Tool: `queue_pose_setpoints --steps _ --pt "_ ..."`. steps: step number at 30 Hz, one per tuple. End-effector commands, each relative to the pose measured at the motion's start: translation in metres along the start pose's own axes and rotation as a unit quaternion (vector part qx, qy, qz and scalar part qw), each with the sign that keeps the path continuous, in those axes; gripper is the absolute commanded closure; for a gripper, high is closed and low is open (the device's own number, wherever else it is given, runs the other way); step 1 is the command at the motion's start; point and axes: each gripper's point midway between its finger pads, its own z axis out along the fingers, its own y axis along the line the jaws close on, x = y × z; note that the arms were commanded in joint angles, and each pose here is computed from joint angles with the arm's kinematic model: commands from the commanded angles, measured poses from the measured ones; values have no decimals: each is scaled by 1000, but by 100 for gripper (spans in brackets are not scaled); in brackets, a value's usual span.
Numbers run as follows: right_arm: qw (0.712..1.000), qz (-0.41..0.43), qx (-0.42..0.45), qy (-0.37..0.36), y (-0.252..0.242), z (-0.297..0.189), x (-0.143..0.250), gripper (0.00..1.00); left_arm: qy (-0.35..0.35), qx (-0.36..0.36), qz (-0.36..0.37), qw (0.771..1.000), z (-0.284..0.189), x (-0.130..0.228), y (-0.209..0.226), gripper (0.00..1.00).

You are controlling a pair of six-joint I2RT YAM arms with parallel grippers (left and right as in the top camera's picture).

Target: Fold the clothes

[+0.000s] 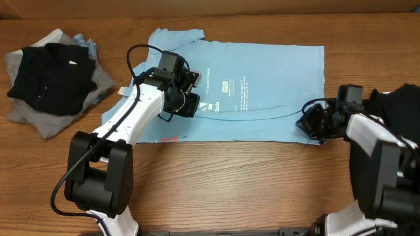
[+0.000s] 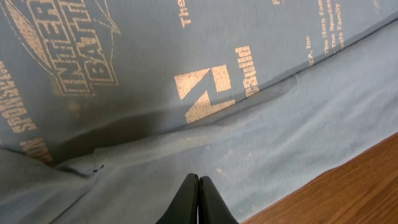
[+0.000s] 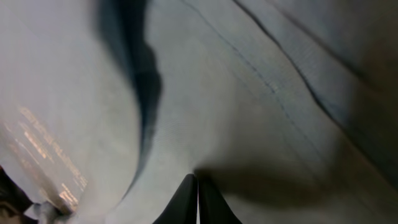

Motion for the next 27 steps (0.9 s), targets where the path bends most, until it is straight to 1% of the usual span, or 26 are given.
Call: queue_pose_setpoints --steps 1,3,5,8,11,14,16,19,23,27 --pt "998 29 -40 45 10 14 13 96 0 -3 12 1000 1 -3 1 96" --pt "998 12 -57 37 19 16 9 96 -1 -3 12 1000 1 -3 1 96" --pt "995 -16 -93 35 36 15 7 96 -1 -3 12 1000 1 -4 1 96" --pt "993 -35 -112 25 48 15 4 96 -1 -3 12 1000 1 -4 1 96" --pt "994 -31 -105 26 46 16 5 96 0 -3 12 1000 1 -3 1 96" --pt "997 -17 -73 13 31 17 0 96 -1 -3 9 1000 1 -3 1 96" --pt "997 -31 -74 6 30 16 -4 96 -1 -3 10 1000 1 -3 1 96" --pt "996 -34 -80 14 32 16 0 96 -1 -3 10 1000 1 -3 1 95" --pt "989 -75 -118 50 44 13 15 96 1 -3 9 1000 1 -3 1 95" --pt "992 -41 -85 85 28 14 32 96 7 -3 8 1000 1 0 1 95"
